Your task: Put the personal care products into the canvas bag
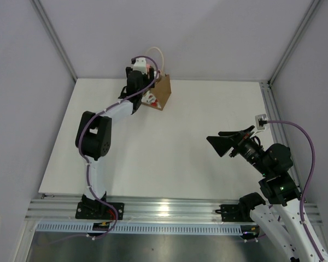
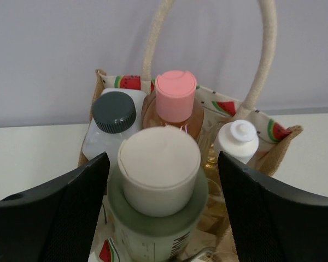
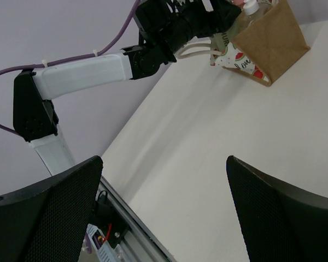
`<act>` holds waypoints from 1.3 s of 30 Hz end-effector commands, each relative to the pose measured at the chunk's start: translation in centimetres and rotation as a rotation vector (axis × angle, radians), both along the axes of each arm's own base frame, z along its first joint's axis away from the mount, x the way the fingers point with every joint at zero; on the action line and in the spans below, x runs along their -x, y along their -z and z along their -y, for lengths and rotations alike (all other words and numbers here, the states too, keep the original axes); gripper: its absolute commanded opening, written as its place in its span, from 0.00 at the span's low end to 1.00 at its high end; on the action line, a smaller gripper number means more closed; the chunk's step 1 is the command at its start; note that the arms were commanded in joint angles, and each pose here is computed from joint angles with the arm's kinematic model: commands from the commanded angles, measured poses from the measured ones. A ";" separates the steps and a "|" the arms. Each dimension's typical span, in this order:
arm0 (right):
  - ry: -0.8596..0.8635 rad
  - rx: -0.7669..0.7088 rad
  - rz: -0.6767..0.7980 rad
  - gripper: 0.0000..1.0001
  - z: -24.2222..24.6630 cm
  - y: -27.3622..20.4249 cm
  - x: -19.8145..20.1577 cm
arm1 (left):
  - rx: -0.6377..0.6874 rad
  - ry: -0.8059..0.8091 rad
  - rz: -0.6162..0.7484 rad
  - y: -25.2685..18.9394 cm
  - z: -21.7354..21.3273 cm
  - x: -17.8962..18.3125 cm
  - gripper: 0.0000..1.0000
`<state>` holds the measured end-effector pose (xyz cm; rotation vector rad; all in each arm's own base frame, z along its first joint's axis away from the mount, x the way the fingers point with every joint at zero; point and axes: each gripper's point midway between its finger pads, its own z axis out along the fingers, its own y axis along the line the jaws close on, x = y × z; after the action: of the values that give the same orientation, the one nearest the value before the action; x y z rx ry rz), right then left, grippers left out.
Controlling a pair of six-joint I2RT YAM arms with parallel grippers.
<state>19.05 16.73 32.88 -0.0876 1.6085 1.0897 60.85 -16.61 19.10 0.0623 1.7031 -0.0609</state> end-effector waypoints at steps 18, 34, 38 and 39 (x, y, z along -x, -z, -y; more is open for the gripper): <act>-0.031 -0.018 0.012 0.99 -0.5 -0.5 0.4 | 0.220 -0.152 0.041 -12.8 -3.5 6.8 0.81; -0.007 0.000 0.005 0.99 -0.3 0.0 -0.2 | 0.314 -0.246 -0.305 -1.1 -6.0 15.3 0.78; -0.018 0.001 -0.006 0.99 -0.5 0.2 -0.3 | 0.305 -0.268 -0.316 0.3 -6.4 15.6 0.80; -0.018 0.001 -0.006 0.99 -0.5 0.2 -0.4 | 0.309 -0.261 -0.305 0.0 -6.2 15.3 0.80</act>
<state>19.32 17.04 32.30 -0.0829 1.6329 1.0986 44.63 -10.25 15.27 -0.3748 2.0884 -0.0686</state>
